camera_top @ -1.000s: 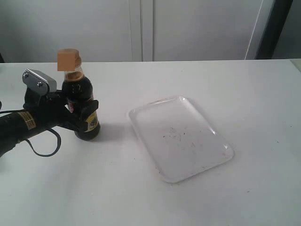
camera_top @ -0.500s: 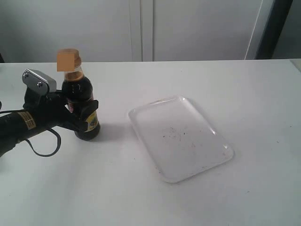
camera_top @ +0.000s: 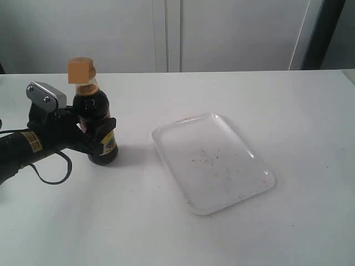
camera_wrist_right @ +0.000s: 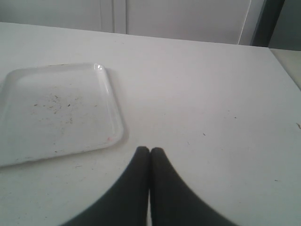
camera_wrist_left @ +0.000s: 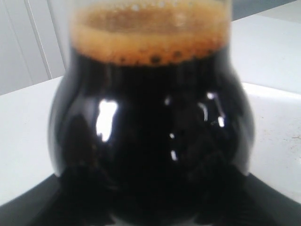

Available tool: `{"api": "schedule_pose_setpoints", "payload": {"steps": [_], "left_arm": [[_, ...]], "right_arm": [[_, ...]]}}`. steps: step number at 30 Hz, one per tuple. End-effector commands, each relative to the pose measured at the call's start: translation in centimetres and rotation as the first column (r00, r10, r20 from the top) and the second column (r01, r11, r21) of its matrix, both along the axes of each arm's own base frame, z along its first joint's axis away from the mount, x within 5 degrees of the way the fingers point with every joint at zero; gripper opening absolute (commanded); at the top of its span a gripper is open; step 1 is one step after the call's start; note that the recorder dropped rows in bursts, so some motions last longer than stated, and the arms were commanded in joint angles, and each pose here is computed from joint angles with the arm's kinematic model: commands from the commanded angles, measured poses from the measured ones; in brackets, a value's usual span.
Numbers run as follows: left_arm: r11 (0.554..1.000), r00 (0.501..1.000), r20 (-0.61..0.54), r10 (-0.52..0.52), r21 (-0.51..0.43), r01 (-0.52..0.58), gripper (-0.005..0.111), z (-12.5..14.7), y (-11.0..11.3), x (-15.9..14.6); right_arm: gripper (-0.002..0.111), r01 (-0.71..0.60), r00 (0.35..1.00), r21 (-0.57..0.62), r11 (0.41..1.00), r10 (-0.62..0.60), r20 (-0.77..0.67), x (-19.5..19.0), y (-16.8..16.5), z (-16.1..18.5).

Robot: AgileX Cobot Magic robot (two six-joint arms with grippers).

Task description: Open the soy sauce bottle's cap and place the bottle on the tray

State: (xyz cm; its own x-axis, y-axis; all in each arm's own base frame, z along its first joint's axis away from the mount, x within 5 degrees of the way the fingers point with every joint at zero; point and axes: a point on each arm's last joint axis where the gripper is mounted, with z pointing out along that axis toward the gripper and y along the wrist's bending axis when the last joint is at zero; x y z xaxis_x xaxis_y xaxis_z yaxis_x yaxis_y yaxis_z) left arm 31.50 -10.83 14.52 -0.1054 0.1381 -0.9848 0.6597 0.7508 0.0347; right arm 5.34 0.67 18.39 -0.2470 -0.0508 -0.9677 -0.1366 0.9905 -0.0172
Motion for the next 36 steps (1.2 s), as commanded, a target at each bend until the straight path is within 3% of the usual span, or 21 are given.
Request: {"api": "schedule_pose_setpoints", "payload": {"steps": [1,2,6,11,14,24,36], "left_arm": [[0.999,0.999,0.004,-0.035,0.01,0.035,0.0,-0.1,-0.4,-0.2],[0.999,0.999,0.004,-0.035,0.01,0.035,0.0,-0.1,-0.4,-0.2],[0.999,0.999,0.004,-0.035,0.01,0.035,0.0,-0.1,-0.4,-0.2],[0.999,0.999,0.004,-0.035,0.01,0.035,0.0,-0.1,-0.4,-0.2],[0.999,0.999,0.004,-0.035,0.01,0.035,0.0,-0.1,-0.4,-0.2],[0.999,0.999,0.004,-0.035,0.01,0.035,0.0,-0.1,-0.4,-0.2],[0.999,0.999,0.004,-0.035,0.01,0.035,0.0,-0.1,-0.4,-0.2]], "right_arm": [[0.0,0.002,0.999,-0.041,0.999,0.0,0.051,0.1,-0.1,0.3],[0.0,-0.01,0.996,-0.1,0.995,0.018,0.087,0.1,-0.1,0.5],[0.0,-0.005,0.97,-0.086,0.996,0.026,0.241,0.3,0.0,1.9],[0.0,-0.056,0.895,0.209,0.976,-0.044,0.443,0.0,0.1,4.3],[0.0,-0.079,0.881,0.267,0.961,-0.058,0.469,-0.1,0.1,4.6],[0.0,-0.103,0.81,0.243,0.965,-0.06,0.583,-1.3,-0.1,9.2],[0.0,-0.067,0.87,0.155,0.986,-0.018,0.493,2.6,0.6,13.9]]}}
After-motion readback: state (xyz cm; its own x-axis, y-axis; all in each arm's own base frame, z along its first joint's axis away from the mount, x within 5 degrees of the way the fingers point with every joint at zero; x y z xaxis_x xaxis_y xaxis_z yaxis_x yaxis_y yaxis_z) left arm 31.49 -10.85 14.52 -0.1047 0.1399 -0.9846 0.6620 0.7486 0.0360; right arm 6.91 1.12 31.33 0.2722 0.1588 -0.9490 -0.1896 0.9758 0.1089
